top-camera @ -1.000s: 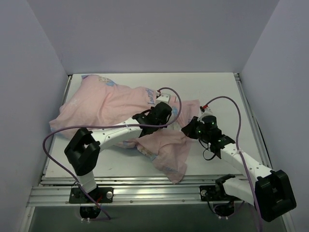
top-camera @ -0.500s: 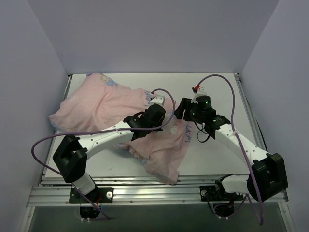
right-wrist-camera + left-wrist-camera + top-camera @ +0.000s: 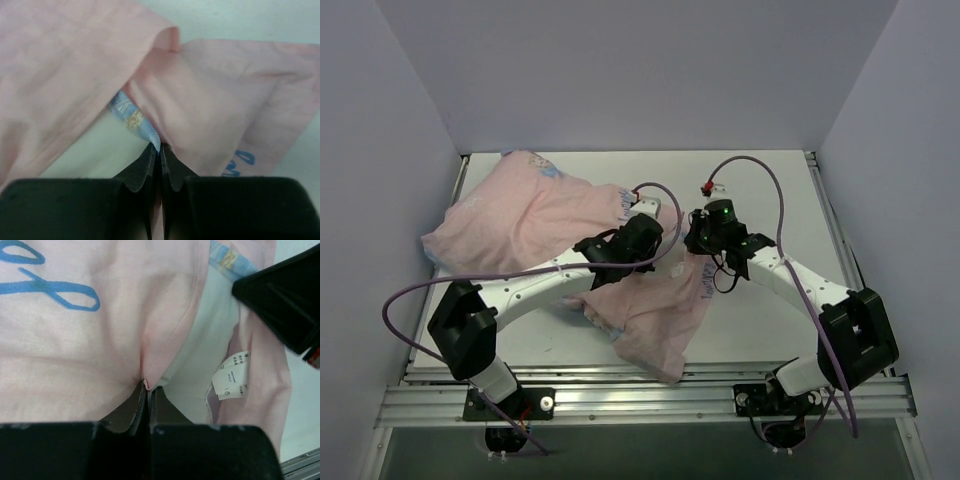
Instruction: Remove the pillowcase from the pillow
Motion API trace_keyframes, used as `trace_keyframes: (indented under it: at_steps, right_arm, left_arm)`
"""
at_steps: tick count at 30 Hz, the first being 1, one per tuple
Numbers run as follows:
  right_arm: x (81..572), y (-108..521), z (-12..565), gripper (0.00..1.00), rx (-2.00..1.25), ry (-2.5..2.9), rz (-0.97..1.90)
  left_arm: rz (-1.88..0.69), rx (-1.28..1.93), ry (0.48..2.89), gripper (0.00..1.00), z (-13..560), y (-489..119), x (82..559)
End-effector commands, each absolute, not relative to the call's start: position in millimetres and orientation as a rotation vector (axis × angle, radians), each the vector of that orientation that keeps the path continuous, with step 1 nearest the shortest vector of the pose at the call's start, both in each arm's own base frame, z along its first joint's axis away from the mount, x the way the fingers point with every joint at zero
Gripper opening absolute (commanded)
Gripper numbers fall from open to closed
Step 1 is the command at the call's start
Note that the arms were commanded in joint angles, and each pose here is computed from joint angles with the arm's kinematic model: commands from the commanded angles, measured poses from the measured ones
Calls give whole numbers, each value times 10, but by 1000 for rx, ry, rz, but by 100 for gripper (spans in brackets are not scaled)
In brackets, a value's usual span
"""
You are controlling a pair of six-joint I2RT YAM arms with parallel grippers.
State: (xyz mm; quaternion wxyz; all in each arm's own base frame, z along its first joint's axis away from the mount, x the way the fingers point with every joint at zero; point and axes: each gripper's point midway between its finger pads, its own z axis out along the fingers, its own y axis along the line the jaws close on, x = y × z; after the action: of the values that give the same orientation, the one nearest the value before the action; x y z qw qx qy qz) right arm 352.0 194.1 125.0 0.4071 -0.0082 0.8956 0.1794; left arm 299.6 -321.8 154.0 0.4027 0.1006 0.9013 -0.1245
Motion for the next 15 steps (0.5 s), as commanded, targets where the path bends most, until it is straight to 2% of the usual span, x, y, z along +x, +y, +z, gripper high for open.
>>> trace_keyframes:
  at_steps: [1,5,8,12,15]
  right_arm:
    - [3643,1376,1101,0,122,2262,284]
    - [3705,863,1066,0,263,2249,231]
    - [3761,708,962,0,320,2278,237]
    - [3810,825,728,0,349,2337,308]
    - [3728,1201,731,0,284,2357,475]
  left_arm:
    - [-245,224,2305,2,1641,-2935,2877]
    - [-259,173,2306,2,1691,-2728,2768]
    - [-322,158,2288,2,1794,-2625,2651]
    - [-459,110,2210,2,2016,-2535,2585]
    - [-554,17,2145,2,2173,-2479,2711]
